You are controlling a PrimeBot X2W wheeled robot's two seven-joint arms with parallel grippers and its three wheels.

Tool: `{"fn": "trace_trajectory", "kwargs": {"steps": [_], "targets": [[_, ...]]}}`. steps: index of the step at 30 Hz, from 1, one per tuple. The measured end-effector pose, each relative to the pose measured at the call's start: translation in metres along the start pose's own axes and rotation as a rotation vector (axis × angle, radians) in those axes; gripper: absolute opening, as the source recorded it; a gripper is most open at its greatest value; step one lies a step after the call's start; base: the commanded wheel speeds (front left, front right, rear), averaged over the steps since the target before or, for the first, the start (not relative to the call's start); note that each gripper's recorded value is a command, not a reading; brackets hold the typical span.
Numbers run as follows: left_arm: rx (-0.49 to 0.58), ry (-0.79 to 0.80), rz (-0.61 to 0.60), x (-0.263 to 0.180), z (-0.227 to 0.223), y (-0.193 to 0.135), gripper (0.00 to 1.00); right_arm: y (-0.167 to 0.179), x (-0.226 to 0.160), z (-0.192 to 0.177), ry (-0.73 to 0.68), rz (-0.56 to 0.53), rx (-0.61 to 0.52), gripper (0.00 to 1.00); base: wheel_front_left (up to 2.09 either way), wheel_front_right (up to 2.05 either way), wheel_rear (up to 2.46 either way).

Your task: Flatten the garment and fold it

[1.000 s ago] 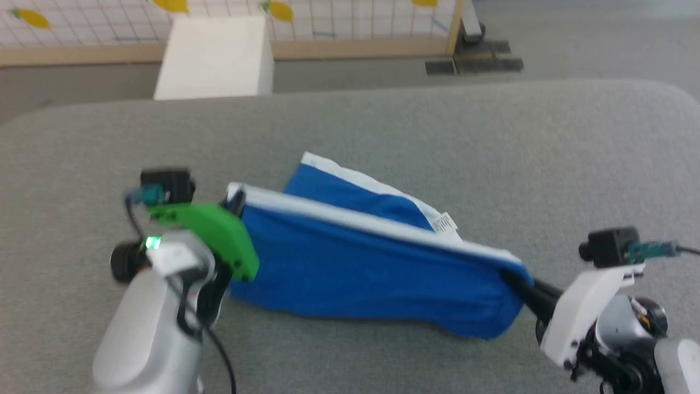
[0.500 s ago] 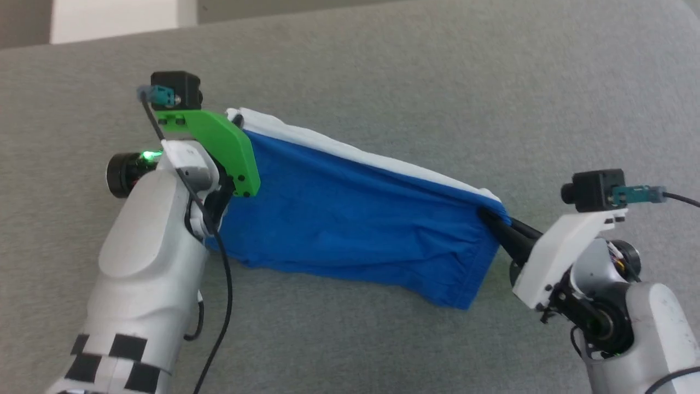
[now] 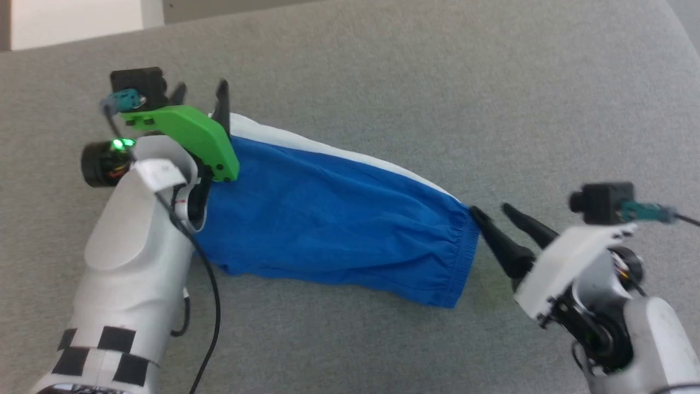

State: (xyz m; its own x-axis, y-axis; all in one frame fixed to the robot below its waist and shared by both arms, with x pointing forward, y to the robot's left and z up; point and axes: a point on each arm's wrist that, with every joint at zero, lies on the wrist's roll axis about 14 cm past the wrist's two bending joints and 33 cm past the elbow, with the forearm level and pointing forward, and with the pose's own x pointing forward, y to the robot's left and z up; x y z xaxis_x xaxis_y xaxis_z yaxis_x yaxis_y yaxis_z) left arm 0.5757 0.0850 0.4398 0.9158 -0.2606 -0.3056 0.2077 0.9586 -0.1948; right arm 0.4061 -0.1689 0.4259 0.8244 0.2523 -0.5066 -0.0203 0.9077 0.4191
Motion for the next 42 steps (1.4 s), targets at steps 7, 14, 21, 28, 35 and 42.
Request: {"fn": "trace_trajectory", "kwargs": {"steps": [7, 14, 21, 28, 35, 42], "targets": [[0.127, -0.329, -0.024, -0.057, 0.056, 0.006, 1.0, -0.016, -0.041, 0.002, -0.028, -0.15, -0.209, 1.0, 0.0, 0.0, 0.0], [0.159, -0.386, 0.079, -0.135, 0.042, 0.03, 1.0, 0.015, -0.061, -0.023, 0.086, -0.114, -0.273, 1.0, 0.0, 0.0, 0.0], [0.096, -0.389, 0.208, -0.191, 0.025, 0.052, 1.0, 0.036, -0.038, -0.029, 0.143, -0.042, -0.306, 1.0, 0.0, 0.0, 0.0], [0.068, -0.403, 0.241, -0.208, 0.029, 0.055, 1.0, 0.022, -0.008, -0.049, 0.25, -0.065, -0.294, 1.0, 0.0, 0.0, 0.0], [0.056, -0.367, 0.264, -0.21, 0.019, 0.062, 1.0, 0.026, 0.005, -0.087, 0.37, -0.029, -0.294, 1.0, 0.0, 0.0, 0.0], [0.047, -0.331, 0.264, -0.207, 0.01, 0.063, 1.0, 0.029, 0.011, -0.086, 0.377, -0.021, -0.322, 0.0, 0.0, 0.0, 0.0]]}}
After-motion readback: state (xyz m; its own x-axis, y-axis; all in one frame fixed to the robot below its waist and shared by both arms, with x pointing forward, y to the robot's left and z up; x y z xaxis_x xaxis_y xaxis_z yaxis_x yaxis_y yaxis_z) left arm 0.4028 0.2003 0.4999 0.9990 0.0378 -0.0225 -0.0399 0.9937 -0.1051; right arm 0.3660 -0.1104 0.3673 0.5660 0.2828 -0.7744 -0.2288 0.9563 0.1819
